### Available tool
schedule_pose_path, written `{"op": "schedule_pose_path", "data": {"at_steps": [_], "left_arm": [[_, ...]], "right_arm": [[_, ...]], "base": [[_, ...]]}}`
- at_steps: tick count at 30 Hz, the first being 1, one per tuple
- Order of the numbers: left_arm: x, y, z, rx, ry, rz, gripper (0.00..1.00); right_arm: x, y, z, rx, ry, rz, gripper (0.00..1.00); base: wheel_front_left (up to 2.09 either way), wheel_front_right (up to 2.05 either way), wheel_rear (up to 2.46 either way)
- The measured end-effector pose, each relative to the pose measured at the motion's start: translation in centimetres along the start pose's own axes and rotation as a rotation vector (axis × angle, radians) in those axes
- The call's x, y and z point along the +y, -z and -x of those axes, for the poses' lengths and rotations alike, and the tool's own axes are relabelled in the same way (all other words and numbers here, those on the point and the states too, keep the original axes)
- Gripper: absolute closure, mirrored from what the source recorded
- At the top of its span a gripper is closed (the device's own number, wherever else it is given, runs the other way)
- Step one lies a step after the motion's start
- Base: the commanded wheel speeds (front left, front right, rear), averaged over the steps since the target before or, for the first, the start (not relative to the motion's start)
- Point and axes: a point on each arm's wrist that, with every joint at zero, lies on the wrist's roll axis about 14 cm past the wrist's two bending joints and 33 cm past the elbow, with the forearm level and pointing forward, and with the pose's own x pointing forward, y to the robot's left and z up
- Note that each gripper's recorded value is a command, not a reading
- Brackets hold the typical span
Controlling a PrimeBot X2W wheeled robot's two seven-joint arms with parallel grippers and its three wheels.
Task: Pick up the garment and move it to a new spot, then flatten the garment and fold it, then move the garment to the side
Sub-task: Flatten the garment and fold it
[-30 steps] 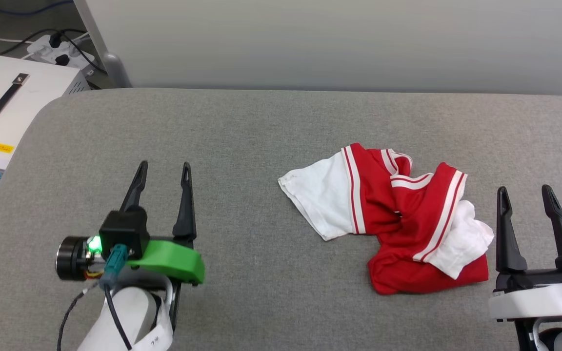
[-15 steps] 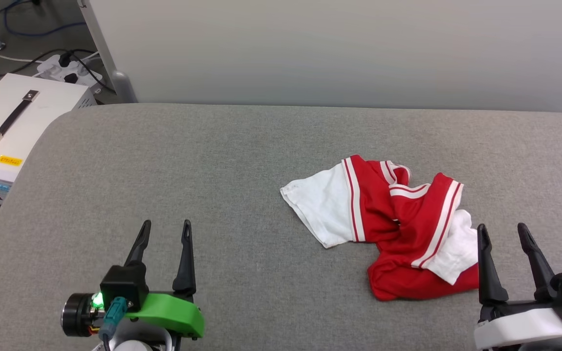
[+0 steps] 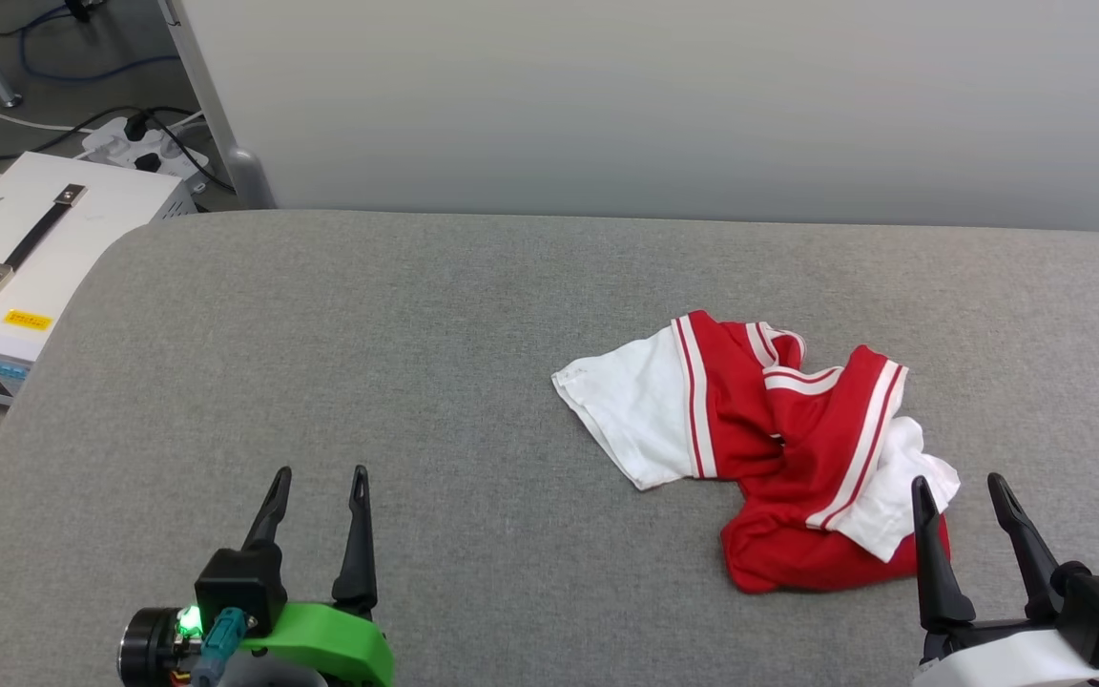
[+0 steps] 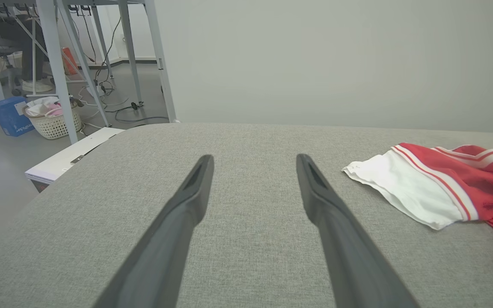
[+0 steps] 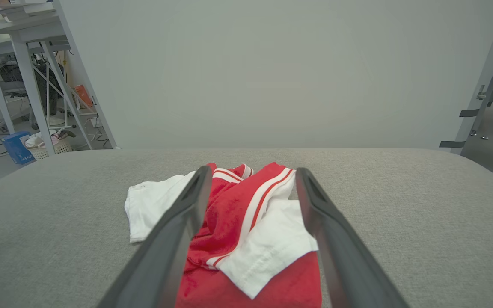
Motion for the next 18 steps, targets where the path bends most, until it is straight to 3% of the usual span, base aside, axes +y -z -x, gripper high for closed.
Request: {"op": "schedule_pose_path", "data": {"at_steps": [18], "left_arm": [[0.11,0.52,0.11,0.014,-0.006,-0.004,0.0]], "right_arm": [[-0.44,-0.25,-0.14,-0.007,0.009,0.023,0.0]], "base": [[0.0,0.0,0.0]]}}
